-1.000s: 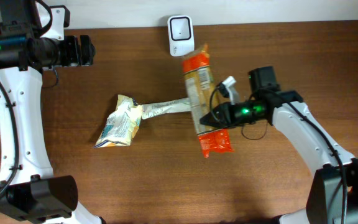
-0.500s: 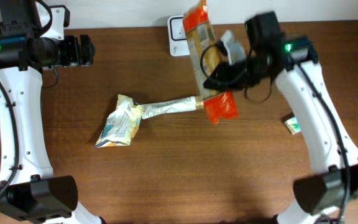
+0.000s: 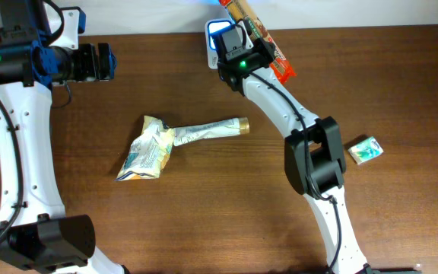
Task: Scan the item barcode
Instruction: 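Hold the pasta package in front of the scanner, then place the pasta package on the right side of the table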
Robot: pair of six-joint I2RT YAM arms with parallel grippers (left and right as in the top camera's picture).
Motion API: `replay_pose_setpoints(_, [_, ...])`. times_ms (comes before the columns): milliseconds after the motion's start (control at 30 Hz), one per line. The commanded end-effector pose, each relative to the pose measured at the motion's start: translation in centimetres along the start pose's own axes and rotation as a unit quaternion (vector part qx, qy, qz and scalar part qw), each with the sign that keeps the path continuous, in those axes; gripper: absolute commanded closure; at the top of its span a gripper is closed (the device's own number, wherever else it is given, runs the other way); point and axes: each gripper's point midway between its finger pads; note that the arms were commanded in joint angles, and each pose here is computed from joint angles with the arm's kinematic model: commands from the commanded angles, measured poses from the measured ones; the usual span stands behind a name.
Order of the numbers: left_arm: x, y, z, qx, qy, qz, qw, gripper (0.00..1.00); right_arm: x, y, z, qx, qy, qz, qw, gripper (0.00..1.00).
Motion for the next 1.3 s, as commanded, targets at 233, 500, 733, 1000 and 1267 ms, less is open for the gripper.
replay_pose_setpoints(233, [-0.2, 0.0, -0.3, 0.001, -0.005, 0.008, 1.000, 0.01, -2.7, -0.4, -0.3, 0.098, -0.018, -0.021, 0.995, 0.96])
replay_pose_setpoints(500, [-0.2, 0.0, -0.3, 0.001, -0.005, 0.008, 1.000, 0.01, -2.4, 0.4, -0.4, 0.107, -0.007, -0.058, 0.993, 0.96])
replay_pose_setpoints(733, [-0.2, 0.0, -0.3, 0.001, -0.005, 0.008, 1.000, 0.01, -4.5, -8.9, -5.7, 0.128, -0.038, 0.008, 0.991, 0.96])
replay_pose_setpoints(1000, [-0.2, 0.0, -0.3, 0.001, -0.005, 0.008, 1.000, 0.01, 4.0, -14.4, -20.7, -0.365, -0.051, 0.233, 0.900, 0.96])
replay_pose_setpoints(1267, [-0.2, 0.0, -0.3, 0.001, -0.005, 0.008, 1.000, 0.01, 23.7, -11.5, -8.9, -0.473, 0.261, 0.383, 0.749, 0.96])
Point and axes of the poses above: each gripper's point midway between its finger pads, its own z axis out along the fingers, its own y axis along the line the jaws close on, x = y × z, and after that the axes turned 4 degrees about -z, right-handed
